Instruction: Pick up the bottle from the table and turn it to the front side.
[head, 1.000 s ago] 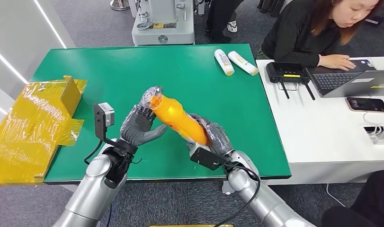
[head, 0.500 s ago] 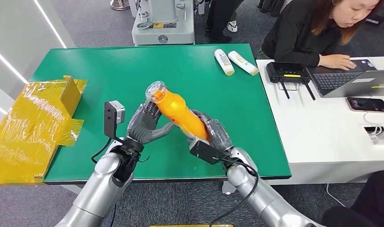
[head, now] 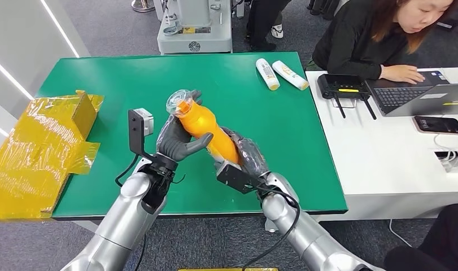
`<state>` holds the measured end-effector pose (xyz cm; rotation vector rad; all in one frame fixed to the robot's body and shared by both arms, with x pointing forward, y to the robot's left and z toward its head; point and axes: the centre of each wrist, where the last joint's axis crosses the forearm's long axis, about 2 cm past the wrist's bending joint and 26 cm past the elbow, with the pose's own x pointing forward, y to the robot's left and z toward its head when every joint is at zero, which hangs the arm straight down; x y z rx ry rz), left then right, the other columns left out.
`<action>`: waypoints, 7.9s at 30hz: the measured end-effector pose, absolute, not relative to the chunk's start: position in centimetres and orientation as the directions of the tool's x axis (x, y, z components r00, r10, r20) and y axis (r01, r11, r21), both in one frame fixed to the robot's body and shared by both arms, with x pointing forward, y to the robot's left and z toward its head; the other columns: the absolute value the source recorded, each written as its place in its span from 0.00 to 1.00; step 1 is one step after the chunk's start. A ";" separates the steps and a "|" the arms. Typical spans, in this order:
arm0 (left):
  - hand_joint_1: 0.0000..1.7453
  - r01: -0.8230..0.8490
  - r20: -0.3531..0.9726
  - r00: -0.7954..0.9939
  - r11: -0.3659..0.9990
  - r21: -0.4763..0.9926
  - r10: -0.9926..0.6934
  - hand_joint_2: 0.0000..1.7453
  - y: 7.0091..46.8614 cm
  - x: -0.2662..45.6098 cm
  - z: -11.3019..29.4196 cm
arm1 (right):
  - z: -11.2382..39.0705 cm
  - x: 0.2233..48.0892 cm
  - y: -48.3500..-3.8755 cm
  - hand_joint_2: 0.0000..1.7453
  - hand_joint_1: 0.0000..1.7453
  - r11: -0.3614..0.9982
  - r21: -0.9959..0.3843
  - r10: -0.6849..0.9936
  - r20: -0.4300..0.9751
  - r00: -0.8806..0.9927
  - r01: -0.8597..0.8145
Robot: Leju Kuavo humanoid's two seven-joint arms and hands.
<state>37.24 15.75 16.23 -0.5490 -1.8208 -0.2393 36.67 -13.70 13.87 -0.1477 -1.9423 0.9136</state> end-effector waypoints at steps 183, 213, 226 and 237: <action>0.71 0.573 -0.401 -0.124 -0.396 0.717 -0.907 1.00 47.5 40.5 14.6 | 13.9 24.4 -16.1 1.00 0.00 0.937 -0.159 -0.098 0.737 -0.669 -0.312; 0.00 0.379 -0.364 -0.198 -0.414 0.828 -0.910 1.00 48.0 37.9 11.5 | 13.8 24.5 -15.4 1.00 0.00 0.909 -0.204 -0.106 0.731 -0.674 -0.364; 0.00 -0.206 -0.049 -0.389 0.036 0.978 -0.920 1.00 40.7 36.6 8.6 | 13.2 24.3 -15.2 1.00 0.00 0.911 -0.205 -0.088 0.752 -0.653 -0.358; 0.00 -0.384 0.246 -0.485 0.457 0.802 -0.840 1.00 33.7 35.5 9.3 | 12.4 23.5 -15.1 1.00 0.00 0.912 -0.176 -0.095 0.786 -0.611 -0.369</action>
